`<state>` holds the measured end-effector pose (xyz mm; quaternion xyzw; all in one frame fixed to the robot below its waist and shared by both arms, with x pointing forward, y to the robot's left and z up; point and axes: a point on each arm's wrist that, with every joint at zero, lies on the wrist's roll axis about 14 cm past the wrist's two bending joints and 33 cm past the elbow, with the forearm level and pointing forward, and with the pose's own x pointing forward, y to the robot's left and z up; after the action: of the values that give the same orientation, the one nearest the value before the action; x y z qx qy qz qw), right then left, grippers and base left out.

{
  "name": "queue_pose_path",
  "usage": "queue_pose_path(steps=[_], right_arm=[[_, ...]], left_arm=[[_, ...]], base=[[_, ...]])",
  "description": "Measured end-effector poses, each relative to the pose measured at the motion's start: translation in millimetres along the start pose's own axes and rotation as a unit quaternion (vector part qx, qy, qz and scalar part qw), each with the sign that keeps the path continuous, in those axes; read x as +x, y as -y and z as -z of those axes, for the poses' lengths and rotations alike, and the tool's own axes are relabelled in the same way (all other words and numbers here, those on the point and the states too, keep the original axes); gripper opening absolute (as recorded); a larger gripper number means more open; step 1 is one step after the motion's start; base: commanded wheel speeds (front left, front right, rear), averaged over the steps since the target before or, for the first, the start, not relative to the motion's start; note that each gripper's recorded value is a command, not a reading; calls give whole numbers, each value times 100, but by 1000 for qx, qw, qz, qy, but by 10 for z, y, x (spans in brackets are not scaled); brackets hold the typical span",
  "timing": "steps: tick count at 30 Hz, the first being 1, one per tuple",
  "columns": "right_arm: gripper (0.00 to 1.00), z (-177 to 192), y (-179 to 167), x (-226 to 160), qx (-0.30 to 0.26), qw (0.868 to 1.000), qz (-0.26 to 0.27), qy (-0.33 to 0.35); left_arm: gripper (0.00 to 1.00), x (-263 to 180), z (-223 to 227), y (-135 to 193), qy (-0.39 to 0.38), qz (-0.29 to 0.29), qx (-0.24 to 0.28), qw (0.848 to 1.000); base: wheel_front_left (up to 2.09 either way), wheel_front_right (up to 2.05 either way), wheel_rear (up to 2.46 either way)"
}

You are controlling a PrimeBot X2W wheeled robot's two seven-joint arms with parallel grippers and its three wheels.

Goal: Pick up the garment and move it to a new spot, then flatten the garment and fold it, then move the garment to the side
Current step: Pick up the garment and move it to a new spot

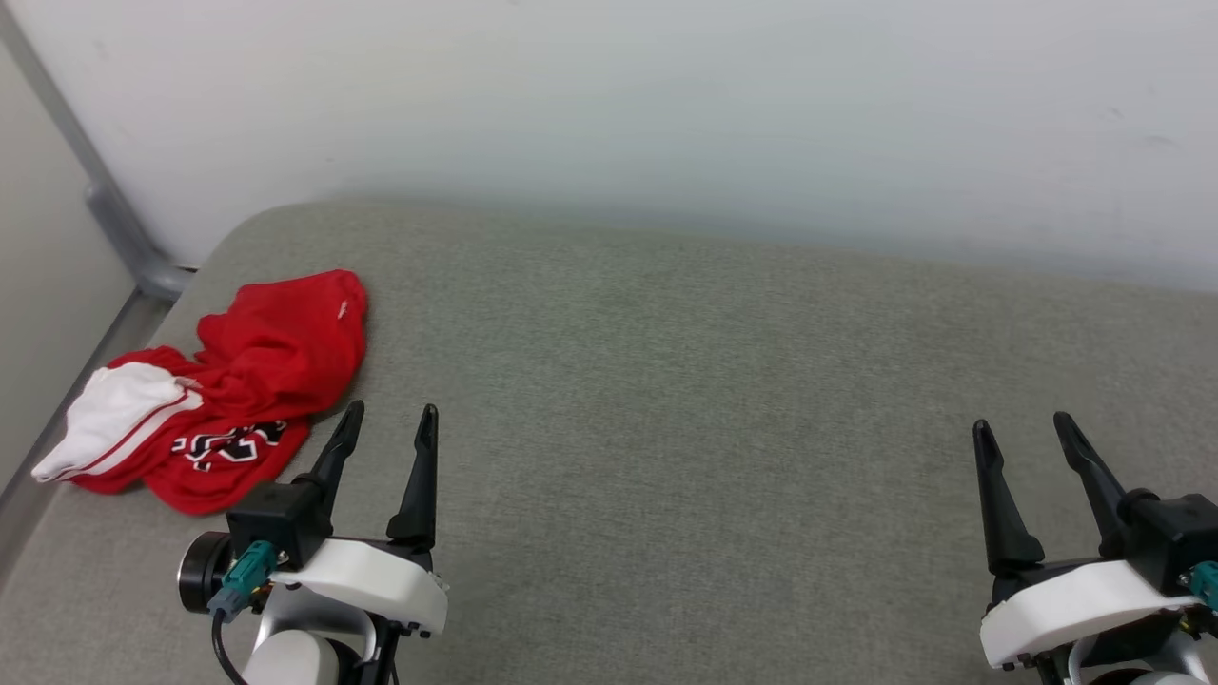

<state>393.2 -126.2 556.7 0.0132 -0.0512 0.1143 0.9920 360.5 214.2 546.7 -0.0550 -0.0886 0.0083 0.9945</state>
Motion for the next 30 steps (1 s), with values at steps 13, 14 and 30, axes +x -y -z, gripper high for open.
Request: queue_pose_path(steps=[13, 14, 30], right_arm=[[100, 8, -731, 333, -3, 994, -108, 10], [100, 12, -788, 352, -2, 993, -116, 10], [100, 74, -1242, 520, -2, 984, -178, 7]], left_arm=[[100, -514, -128, -730, 9, -117, 44, 992], [100, -559, -145, -782, 11, -126, 46, 991], [100, -986, -254, -1224, 23, -211, 44, 976]], base=[[0, 0, 0], [0, 0, 0], [0, 0, 0]])
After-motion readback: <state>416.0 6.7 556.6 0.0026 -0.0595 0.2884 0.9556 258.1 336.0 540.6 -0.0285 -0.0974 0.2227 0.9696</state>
